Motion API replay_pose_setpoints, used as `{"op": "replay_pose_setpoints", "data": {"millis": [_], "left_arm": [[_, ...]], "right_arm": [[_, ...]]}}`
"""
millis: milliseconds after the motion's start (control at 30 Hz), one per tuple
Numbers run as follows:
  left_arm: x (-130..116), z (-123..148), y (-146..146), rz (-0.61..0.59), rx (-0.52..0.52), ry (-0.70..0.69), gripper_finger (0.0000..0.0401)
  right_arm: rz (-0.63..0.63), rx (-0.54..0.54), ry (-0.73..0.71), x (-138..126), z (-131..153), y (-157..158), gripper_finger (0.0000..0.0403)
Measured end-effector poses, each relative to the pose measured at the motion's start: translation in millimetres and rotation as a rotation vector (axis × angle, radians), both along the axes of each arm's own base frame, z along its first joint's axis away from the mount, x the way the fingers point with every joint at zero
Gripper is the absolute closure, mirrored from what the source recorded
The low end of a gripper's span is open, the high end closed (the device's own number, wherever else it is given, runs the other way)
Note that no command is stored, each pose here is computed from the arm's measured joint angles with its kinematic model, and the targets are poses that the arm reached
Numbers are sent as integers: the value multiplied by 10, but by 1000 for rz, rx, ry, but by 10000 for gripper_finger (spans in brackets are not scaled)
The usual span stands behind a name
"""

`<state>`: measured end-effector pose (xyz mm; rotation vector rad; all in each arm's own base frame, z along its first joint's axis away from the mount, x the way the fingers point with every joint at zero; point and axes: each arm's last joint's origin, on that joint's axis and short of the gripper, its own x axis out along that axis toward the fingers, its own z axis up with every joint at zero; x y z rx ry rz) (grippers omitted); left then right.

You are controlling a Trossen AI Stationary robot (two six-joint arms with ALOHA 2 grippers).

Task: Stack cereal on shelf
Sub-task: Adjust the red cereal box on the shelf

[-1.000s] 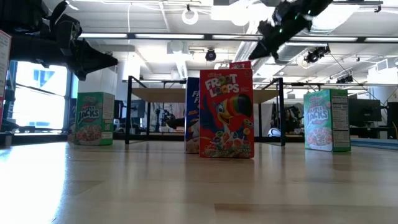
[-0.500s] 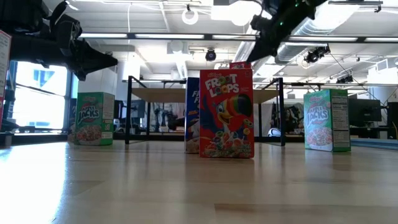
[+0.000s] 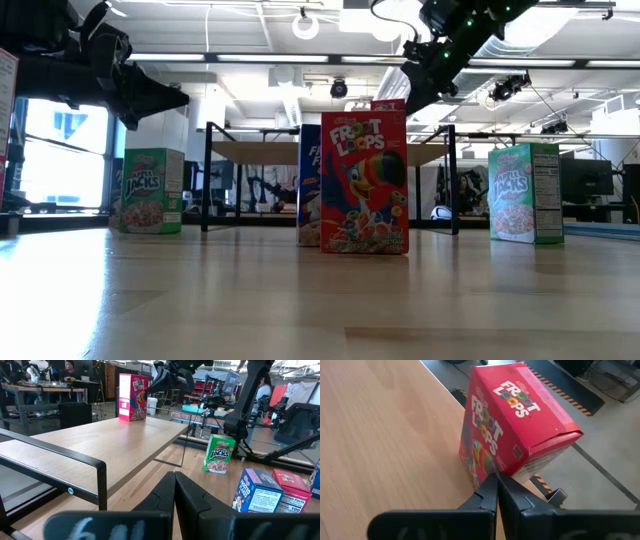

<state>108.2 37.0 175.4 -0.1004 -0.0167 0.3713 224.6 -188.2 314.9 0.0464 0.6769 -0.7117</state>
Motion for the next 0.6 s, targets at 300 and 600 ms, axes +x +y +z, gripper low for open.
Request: {"op": "replay_pose_setpoints", "data": {"millis": [300,600], "left_arm": [[0,0,0,0,-2,0,401],[0,0,0,0,-1,0,401]], "right_arm": [[-10,-6,5,-3,1,-3,403],[21,-13,28,-53,41,43,403]]}}
